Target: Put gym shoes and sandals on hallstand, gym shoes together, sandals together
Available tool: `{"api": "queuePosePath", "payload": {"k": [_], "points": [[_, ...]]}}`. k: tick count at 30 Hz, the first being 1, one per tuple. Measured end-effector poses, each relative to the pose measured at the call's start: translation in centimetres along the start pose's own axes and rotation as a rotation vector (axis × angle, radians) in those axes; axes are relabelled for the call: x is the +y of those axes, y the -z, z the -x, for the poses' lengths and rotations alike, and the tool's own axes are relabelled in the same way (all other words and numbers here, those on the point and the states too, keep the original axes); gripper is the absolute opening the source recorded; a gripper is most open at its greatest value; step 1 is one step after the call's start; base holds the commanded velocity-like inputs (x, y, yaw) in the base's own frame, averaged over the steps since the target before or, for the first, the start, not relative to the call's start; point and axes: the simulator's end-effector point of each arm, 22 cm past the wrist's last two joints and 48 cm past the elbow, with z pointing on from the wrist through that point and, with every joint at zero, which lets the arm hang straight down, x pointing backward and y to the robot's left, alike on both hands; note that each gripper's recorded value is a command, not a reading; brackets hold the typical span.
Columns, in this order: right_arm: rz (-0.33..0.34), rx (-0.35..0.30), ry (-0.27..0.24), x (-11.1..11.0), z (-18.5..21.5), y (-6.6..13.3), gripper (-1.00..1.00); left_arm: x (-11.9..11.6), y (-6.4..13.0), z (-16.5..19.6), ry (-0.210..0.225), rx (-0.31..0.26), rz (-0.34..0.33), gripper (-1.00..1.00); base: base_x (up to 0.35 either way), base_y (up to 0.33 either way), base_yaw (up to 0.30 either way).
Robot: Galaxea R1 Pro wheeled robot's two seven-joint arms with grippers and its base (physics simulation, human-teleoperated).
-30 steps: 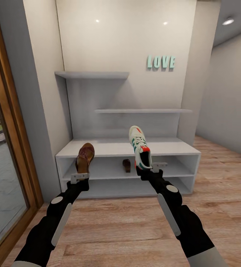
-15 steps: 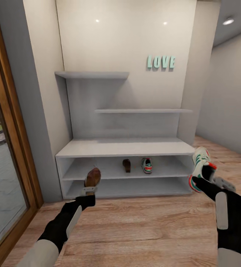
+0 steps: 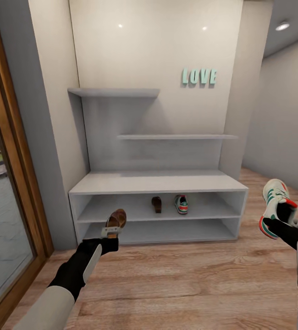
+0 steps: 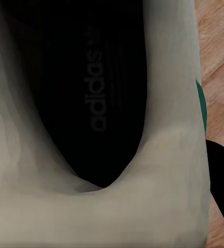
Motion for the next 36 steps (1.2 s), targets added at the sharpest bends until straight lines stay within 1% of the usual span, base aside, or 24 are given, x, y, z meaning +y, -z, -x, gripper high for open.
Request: {"api": "queuePosePath", "payload": {"k": [15, 27, 32, 36], "points": [[-0.043, 0.06, 0.03, -1.1, -3.3, -2.7, -1.0, 0.7, -3.0, -3.8, 0.009, 0.077, 0.006, -1.0, 0.0, 0.0, 0.0], [-0.084, 0.111, 0.051, -2.4, -6.2, -4.8, -1.0, 1.3, -5.4, -7.1, 0.018, 0.141, 0.011, -1.0, 0.0, 0.0, 0.0], [-0.1, 0.133, 0.062, -2.8, -7.5, -5.6, -1.0, 1.3, -6.0, -7.3, 0.02, 0.141, 0.009, -1.0, 0.0, 0.0, 0.0], [-0.112, 0.149, 0.07, -3.2, -8.4, -6.2, -1.0, 1.4, -6.7, -8.1, 0.022, 0.155, 0.01, -1.0, 0.0, 0.0, 0.0]]}}
